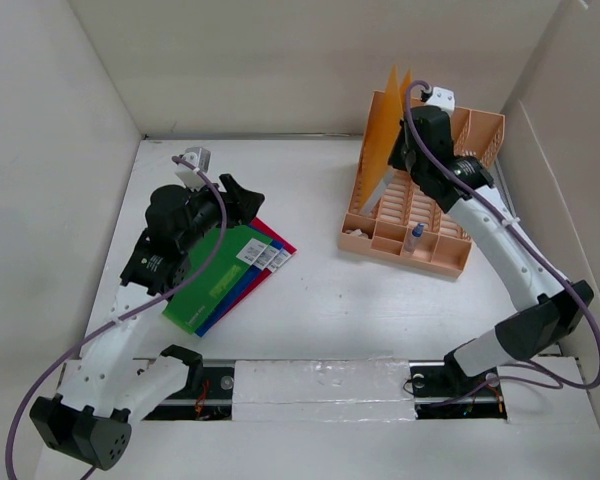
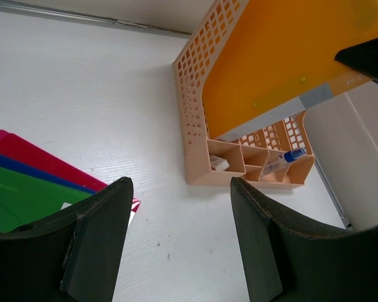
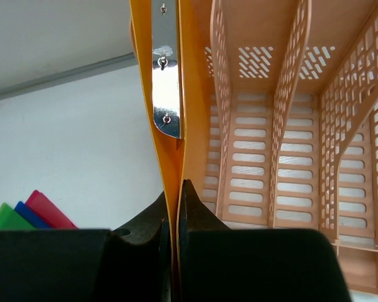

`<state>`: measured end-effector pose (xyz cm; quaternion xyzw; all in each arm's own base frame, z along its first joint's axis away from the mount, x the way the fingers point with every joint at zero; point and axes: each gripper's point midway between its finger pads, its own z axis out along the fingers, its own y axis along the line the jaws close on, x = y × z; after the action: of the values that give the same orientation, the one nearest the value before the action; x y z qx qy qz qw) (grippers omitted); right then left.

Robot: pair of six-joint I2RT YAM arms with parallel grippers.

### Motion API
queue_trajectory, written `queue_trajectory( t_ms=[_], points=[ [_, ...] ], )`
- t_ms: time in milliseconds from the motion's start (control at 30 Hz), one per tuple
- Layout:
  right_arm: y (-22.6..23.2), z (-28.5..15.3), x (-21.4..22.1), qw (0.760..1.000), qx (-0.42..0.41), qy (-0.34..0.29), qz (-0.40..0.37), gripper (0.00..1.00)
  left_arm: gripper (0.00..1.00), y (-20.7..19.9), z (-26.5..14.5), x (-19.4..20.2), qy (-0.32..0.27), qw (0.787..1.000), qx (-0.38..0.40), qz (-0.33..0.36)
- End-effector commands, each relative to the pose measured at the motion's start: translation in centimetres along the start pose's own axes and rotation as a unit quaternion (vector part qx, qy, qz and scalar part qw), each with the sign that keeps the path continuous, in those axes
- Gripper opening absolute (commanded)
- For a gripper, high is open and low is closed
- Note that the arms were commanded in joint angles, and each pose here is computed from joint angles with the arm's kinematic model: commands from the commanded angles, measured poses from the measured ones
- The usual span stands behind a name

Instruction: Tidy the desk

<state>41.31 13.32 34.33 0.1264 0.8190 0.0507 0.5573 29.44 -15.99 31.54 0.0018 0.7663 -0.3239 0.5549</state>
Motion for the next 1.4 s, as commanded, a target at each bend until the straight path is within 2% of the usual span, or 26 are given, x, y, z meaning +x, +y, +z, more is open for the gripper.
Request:
queue_trajectory(
  t_ms=[0,133,167,200,300,367,400,467,500,567,633,667,700,733,767,800,833,933,1000,1033,1067,1133,1167,1267,1367],
  points=[
    [1.0,0.6,-0.1,1.0,-0.028,0.007,0.001,0.0,0.59,-0.6,0.1,-1.0,-0.018,1.0,0.015,0.005],
    [1.3,2.0,1.4,0.999,-0.023,0.03,-0.008,0.0,0.59,-0.5,0.2,-0.8,-0.015,1.0,0.014,0.004],
    [1.3,2.4,1.8,0.999,-0.02,0.034,-0.004,0.03,0.59,-0.5,0.1,-0.8,-0.016,1.0,0.015,0.004],
    [1.2,2.4,1.7,0.999,-0.017,0.031,-0.002,0.18,0.59,-0.4,0.2,-0.9,-0.018,1.0,0.012,0.005],
    [1.1,2.1,1.0,1.0,-0.017,0.013,0.01,0.46,0.59,0.1,0.4,-0.7,-0.016,1.0,0.0,0.004],
    [1.3,1.5,0.1,0.999,-0.025,0.0,0.023,0.54,0.59,-0.1,0.5,-0.6,-0.012,1.0,0.006,0.004],
    [1.2,0.6,-0.5,0.999,-0.032,-0.011,0.03,0.62,0.59,-0.1,0.6,-0.6,-0.012,1.0,0.006,0.004],
    [1.8,-0.6,-1.6,0.997,-0.052,-0.032,0.048,0.67,0.59,0.2,0.6,-0.6,-0.014,1.0,-0.002,0.003],
    [2.3,-1.3,-1.3,0.996,-0.065,-0.033,0.05,0.68,0.59,0.3,0.7,-0.7,-0.013,1.0,-0.005,0.003],
    [3.5,-4.1,-3.4,0.988,-0.106,-0.079,0.083,0.68,0.59,0.2,0.7,-0.6,-0.012,1.0,-0.003,0.003],
    [5.1,-6.6,-2.1,0.979,-0.156,-0.09,0.091,0.54,0.57,0.2,0.8,-0.8,-0.017,1.0,-0.003,0.004],
    [6.3,-7.6,-2.9,0.97,-0.186,-0.116,0.104,0.47,0.52,0.4,0.8,-0.8,-0.017,1.0,-0.006,0.005],
    [7.0,-8.1,-2.5,0.966,-0.203,-0.118,0.106,0.24,0.48,0.4,0.8,-0.8,-0.016,1.0,-0.007,0.005],
    [7.8,-8.2,-1.0,0.964,-0.22,-0.108,0.105,0.1,0.39,0.5,1.0,-0.7,-0.014,1.0,-0.007,0.006],
    [8.9,-8.5,-0.9,0.957,-0.242,-0.11,0.117,0.0,0.33,0.5,1.0,-0.5,-0.011,1.0,-0.006,0.006],
    [11.3,-8.4,1.7,0.947,-0.291,-0.067,0.115,0.0,0.23,0.5,1.1,-0.4,-0.01,1.0,-0.005,0.005],
    [11.5,-7.7,2.4,0.95,-0.287,-0.059,0.111,0.0,0.23,0.5,1.1,-0.4,-0.01,1.0,-0.005,0.005],
    [15.1,-7.0,6.4,0.937,-0.331,-0.006,0.106,0.0,0.21,1.0,1.3,-0.5,-0.01,1.0,-0.02,0.004],
    [15.6,-4.5,9.0,0.951,-0.292,0.015,0.096,0.01,0.22,1.0,1.1,-0.6,-0.013,1.0,-0.022,0.004],
    [15.4,-3.7,9.5,0.956,-0.278,0.016,0.095,0.06,0.23,1.1,1.0,-0.6,-0.014,1.0,-0.022,0.005],
    [15.9,-3.2,11.3,0.956,-0.28,0.032,0.084,0.18,0.24,1.0,0.8,-1.0,-0.023,0.999,-0.022,0.007],
    [17.3,-3.1,12.5,0.945,-0.314,0.043,0.084,0.31,0.25,1.2,0.7,-1.1,-0.028,0.999,-0.03,0.007],
    [18.2,-3.3,13.9,0.935,-0.34,0.068,0.08,0.4,0.26,1.3,0.7,-1.2,-0.027,0.999,-0.033,0.006],
    [20.7,-2.4,18.8,0.925,-0.353,0.12,0.078,0.46,0.28,1.1,0.8,-1.1,-0.026,0.999,-0.027,0.007],
    [22.1,-0.2,23.2,0.926,-0.335,0.158,0.076,0.45,0.3,1.4,0.9,-1.0,-0.024,0.999,-0.034,0.006]
  ],
)
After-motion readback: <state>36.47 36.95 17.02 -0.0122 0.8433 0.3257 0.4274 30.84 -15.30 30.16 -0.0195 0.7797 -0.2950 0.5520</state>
